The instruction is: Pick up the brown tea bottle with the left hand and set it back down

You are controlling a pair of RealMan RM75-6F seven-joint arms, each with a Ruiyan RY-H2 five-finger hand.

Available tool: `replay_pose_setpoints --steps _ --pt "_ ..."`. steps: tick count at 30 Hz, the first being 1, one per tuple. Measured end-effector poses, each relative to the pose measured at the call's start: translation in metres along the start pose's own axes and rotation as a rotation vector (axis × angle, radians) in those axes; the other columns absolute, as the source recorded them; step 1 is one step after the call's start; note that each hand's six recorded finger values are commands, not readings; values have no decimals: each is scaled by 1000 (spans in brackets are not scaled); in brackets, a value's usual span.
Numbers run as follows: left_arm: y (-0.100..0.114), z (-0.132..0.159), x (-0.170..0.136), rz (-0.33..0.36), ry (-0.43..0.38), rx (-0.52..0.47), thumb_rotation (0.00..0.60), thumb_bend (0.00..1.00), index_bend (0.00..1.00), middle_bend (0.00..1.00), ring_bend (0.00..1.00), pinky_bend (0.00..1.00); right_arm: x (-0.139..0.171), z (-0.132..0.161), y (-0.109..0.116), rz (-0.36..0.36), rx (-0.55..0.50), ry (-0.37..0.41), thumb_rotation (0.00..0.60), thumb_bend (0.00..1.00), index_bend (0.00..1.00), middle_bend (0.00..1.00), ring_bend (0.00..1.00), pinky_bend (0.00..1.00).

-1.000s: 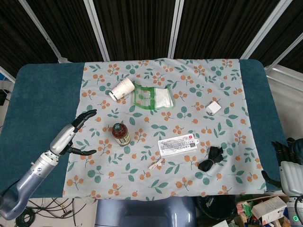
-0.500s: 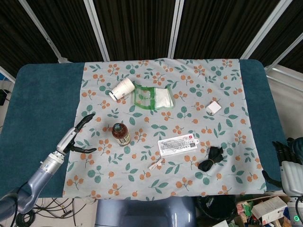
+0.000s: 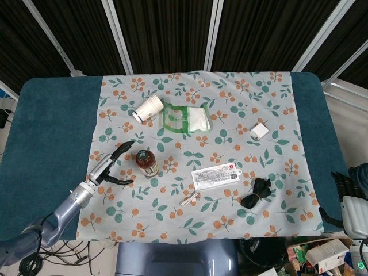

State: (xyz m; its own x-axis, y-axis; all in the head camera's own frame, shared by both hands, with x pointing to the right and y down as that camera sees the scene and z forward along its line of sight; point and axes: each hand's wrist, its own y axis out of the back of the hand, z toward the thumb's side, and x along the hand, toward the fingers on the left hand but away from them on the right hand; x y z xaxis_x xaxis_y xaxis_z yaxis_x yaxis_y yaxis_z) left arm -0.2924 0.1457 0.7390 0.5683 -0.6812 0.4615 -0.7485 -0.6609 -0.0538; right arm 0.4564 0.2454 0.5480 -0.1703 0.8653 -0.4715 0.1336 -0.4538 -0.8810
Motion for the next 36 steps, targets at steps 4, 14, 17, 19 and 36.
replay_pose_setpoints --steps 4,14,17,19,36 --pt "-8 5 10 -24 -16 2 600 65 0 0 0 0 0 0 1 -2 0 -2 600 193 0 52 62 151" --pt "-20 9 29 -36 -17 0 600 65 0 0 0 2 0 -1 1 -1 -3 -1 600 192 0 52 62 151" --pt "-22 8 34 -40 -7 -3 600 65 0 0 0 26 0 -1 1 -1 -3 -1 600 193 0 52 62 151" --pt "-24 9 38 -47 -5 -10 600 66 0 2 0 37 0 -1 1 -1 -3 -1 600 193 0 52 62 151" --pt "-42 6 52 -81 4 74 600 425 140 249 231 317 0 -1 3 -9 5 4 600 193 0 52 62 151"
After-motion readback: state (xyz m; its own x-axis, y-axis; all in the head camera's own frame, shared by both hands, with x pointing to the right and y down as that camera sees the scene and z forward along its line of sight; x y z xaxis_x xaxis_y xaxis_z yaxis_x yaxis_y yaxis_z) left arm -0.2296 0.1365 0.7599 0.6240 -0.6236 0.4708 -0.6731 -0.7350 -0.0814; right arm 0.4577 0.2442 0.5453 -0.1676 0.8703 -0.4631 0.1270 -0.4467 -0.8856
